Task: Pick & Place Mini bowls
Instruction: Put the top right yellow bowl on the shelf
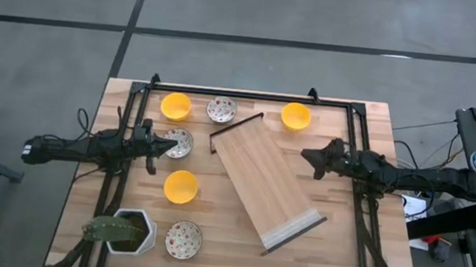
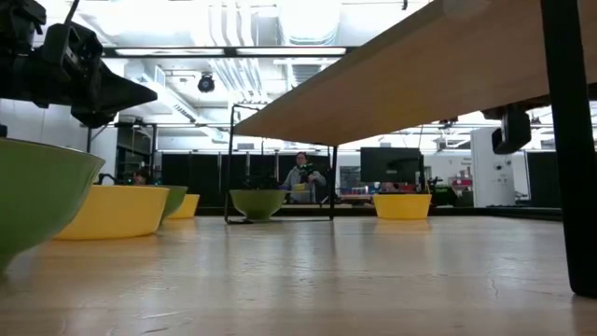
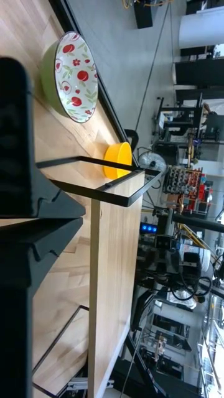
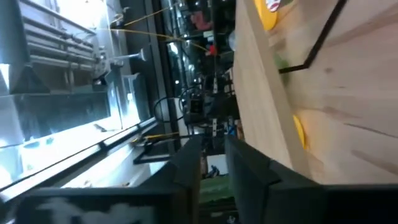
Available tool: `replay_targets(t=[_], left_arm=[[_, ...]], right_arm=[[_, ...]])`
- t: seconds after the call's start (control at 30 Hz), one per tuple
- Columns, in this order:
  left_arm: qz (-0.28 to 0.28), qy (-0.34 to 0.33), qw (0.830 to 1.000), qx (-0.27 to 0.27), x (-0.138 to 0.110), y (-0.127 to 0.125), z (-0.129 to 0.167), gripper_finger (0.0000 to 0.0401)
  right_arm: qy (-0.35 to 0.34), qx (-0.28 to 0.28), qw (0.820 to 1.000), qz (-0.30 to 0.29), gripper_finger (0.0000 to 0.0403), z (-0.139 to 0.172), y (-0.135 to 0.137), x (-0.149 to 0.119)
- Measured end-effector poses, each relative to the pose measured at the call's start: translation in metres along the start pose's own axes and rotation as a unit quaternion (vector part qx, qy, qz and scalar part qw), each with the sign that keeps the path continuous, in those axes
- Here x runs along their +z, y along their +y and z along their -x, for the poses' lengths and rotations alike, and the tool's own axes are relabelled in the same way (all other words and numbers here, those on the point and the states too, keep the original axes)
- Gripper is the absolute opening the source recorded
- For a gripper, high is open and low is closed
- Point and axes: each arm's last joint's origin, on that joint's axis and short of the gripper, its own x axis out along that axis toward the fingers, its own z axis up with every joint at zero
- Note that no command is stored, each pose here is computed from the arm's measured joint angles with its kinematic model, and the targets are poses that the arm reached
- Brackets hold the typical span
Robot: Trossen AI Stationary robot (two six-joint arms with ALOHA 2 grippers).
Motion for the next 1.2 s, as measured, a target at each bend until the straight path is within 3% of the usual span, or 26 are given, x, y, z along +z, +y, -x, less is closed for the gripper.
replay_targets(t=[0.17,0.3,0.4,0.5,0.67,0.9,1.0,1.2], left_arm=[[0.000,0.000,1.000,0.000,0.000,0.000,0.000,0.0000],[0.000,0.000,1.000,0.000,0.000,0.000,0.000,0.0000],[0.000,0.000,1.000,0.000,0.000,0.000,0.000,0.0000],[0.000,0.000,1.000,0.000,0.000,0.000,0.000,0.0000],[0.000,0.000,1.000,0.000,0.000,0.000,0.000,0.0000],[0.000,0.000,1.000,0.000,0.000,0.000,0.000,0.0000],[0.000,0.000,1.000,0.000,0.000,0.000,0.000,0.0000],[0.000,0.000,1.000,0.000,0.000,0.000,0.000,0.0000]], right_arm=[[-0.036,-0.005,0.999,-0.002,0.0141,-0.002,-0.001,0.004],[-0.061,-0.029,0.998,0.016,0.0152,-0.008,0.011,0.005],[-0.082,-0.082,0.992,0.047,0.0152,-0.014,0.029,0.006],[-0.117,-0.172,0.975,0.080,0.0150,-0.012,0.046,0.010],[-0.180,-0.293,0.926,0.156,0.0138,0.001,0.075,0.025],[-0.259,-0.303,0.886,0.237,0.0120,-0.004,0.106,0.053],[-0.267,-0.306,0.881,0.245,0.0113,-0.013,0.109,0.066],[-0.229,-0.380,0.869,0.218,0.0109,-0.037,0.100,0.095]])
